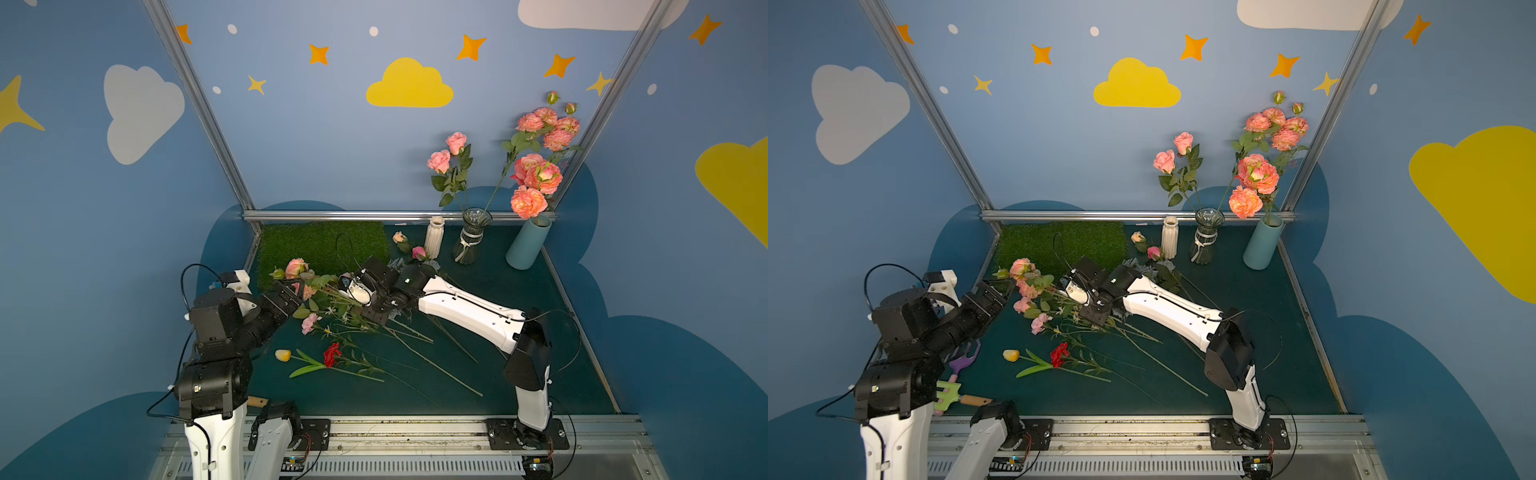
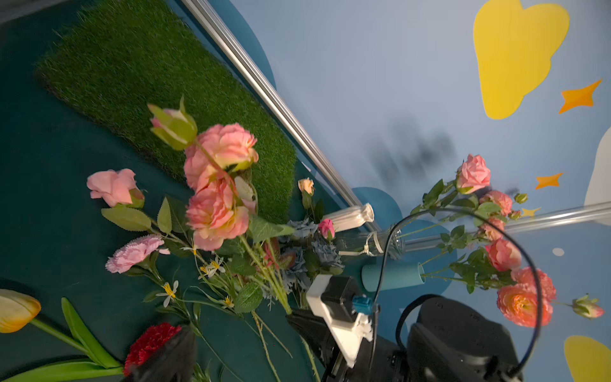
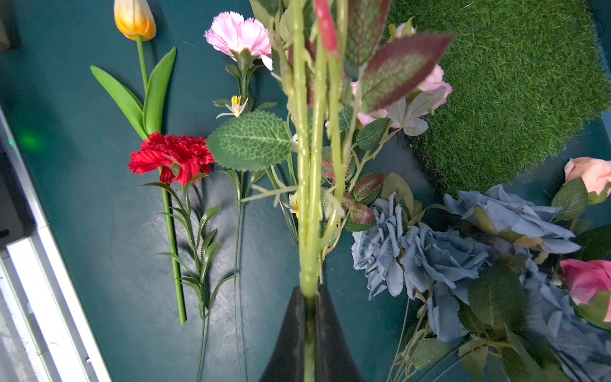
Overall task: Place the pink flowers into the vase
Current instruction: Pick up the flower at the center of the board.
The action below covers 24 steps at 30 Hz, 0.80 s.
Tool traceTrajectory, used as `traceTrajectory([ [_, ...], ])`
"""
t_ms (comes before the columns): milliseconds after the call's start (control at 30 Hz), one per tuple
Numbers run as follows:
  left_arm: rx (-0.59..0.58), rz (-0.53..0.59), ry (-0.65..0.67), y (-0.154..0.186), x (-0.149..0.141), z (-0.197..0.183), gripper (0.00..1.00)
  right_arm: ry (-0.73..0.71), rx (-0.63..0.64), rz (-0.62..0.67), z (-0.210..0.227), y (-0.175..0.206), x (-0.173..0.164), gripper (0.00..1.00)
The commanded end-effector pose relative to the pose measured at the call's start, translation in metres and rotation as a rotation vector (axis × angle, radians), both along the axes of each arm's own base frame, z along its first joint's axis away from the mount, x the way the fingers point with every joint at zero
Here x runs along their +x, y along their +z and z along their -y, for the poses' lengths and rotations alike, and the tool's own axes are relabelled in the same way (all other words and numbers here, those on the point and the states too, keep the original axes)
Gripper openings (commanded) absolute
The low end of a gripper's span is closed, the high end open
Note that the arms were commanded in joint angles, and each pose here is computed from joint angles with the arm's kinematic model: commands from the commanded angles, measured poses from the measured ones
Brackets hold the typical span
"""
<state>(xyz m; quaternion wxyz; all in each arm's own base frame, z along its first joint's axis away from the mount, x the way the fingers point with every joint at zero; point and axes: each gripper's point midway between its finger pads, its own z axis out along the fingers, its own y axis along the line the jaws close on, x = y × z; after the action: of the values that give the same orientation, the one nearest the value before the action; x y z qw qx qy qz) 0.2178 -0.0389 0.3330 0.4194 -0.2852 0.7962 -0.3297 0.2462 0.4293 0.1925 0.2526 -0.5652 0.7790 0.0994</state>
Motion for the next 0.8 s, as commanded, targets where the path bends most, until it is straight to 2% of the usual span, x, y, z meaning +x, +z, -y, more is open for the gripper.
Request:
traceTrajectory([
  [0,-0.022,-0.017,-0.054,-0.01,0.001,0.015,0.98,-0.041,0.16,-0.021,0.002,0.049,-0.001,0.0],
  [300,0.111,-0.035,-0.234,-0.032,0.02,0.078,0.96,-0.04,0.333,-0.116,0.005,0.088,-0.011,0.0],
  [600,0.05,0.088,-0.37,-0.032,0.048,0.121,0.94,-0.023,0.565,-0.17,0.01,0.114,-0.026,0.0],
  [767,0.019,0.165,-0.422,-0.022,0.059,0.135,0.89,-0.012,0.589,-0.22,0.012,0.116,-0.032,0.0],
])
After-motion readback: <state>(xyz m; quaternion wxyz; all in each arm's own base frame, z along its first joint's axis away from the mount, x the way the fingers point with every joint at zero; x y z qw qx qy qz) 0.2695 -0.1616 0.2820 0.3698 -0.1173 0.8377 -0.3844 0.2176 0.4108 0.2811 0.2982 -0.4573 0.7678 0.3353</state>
